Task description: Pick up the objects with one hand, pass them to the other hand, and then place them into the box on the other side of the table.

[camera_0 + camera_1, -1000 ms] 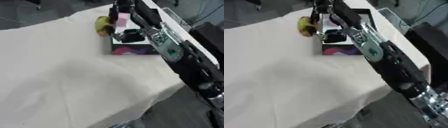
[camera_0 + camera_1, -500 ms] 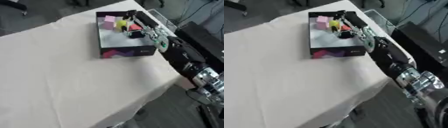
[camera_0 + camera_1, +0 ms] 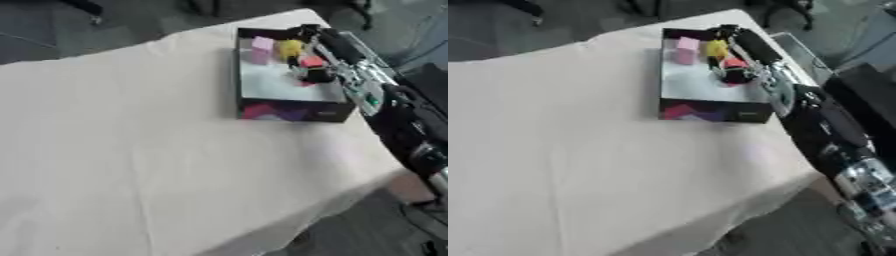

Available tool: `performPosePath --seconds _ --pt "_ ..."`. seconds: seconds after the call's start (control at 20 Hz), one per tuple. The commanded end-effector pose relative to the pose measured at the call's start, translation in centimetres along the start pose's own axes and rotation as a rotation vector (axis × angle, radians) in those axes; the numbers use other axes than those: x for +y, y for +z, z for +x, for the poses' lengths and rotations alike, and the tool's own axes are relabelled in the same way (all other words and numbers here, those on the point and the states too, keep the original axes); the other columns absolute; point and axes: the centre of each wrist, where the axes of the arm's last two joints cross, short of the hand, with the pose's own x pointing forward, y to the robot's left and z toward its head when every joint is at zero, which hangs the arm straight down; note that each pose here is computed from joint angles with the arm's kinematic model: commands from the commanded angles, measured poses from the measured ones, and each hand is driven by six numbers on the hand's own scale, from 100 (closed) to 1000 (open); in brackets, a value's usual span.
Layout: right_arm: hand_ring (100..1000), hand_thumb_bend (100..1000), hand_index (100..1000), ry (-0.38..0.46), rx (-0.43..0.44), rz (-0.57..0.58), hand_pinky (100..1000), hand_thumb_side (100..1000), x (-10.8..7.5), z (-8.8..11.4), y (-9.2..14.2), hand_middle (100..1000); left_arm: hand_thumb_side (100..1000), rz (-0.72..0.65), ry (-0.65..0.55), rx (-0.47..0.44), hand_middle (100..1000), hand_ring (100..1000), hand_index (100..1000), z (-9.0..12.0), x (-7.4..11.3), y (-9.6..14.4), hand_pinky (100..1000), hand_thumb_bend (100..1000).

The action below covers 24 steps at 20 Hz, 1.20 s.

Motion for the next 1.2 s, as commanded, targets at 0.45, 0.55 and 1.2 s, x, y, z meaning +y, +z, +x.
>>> performPosePath --seconds 0.45,0.55,1.2 --pt "862 100 956 -0.113 -0.404 -0.167 772 100 3.5 9.0 -1.4 808 836 0.053 -0.023 0.016 582 561 694 0.3 -2.9 -0.9 766 100" --pt "863 100 963 -0.149 -0.469 -0.181 767 100 4.4 11.1 -1.3 808 831 0.06 -0.006 0.014 588 566 696 0.4 -3.6 -1.1 768 100" --pt "861 100 991 -0.323 -0.658 -0.204 733 210 3.7 19.7 0.1 805 844 -0.013 0.099 0.017 615 590 704 1.0 -6.2 -1.8 776 100"
